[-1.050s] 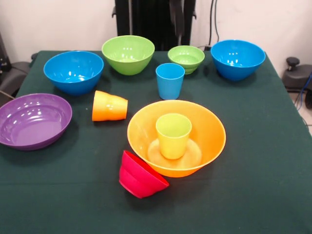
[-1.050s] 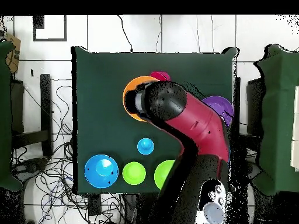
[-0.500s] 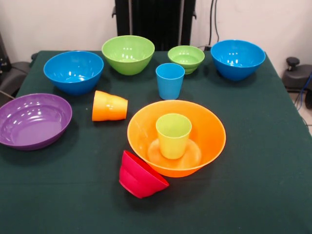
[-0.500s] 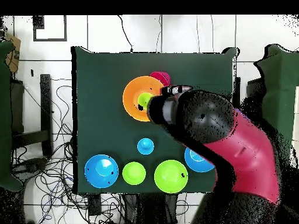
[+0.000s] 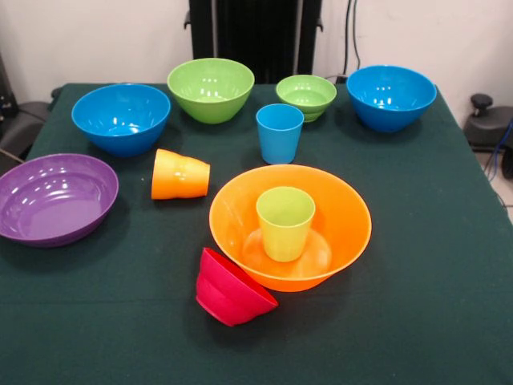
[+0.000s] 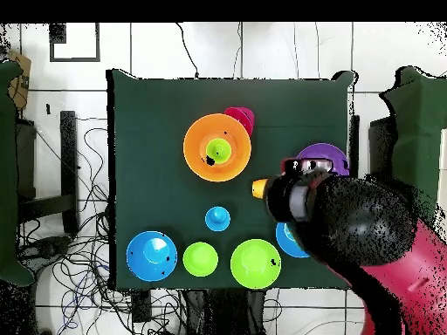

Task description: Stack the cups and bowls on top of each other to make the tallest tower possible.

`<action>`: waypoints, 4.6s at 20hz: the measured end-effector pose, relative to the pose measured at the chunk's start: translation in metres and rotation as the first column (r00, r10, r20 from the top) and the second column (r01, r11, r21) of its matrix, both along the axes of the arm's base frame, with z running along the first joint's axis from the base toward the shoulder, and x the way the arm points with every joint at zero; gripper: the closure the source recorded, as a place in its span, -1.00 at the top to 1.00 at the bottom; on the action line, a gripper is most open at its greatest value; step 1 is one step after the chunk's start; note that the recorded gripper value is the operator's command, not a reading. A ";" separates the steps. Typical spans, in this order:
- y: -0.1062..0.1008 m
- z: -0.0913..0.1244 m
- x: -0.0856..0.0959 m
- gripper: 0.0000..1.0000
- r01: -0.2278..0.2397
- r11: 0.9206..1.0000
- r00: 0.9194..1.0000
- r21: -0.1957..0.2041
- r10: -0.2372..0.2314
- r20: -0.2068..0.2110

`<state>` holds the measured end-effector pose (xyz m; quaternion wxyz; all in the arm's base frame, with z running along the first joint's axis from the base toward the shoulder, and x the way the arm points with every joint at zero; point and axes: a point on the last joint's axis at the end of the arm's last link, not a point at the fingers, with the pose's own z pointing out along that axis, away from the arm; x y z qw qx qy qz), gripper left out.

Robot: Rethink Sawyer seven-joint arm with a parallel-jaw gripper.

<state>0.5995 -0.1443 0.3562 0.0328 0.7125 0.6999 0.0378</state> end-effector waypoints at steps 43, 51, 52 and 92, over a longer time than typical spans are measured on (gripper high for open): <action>-0.133 -0.008 -0.091 1.00 -0.129 0.985 0.992 -0.111 0.126 -0.034; -0.184 -0.029 -0.096 1.00 -0.069 0.987 0.998 -0.148 0.070 0.005; -0.187 -0.031 -0.097 1.00 -0.073 0.986 0.997 -0.152 0.075 0.003; -0.208 -0.160 -0.109 1.00 -0.196 0.973 0.981 -0.125 0.193 -0.032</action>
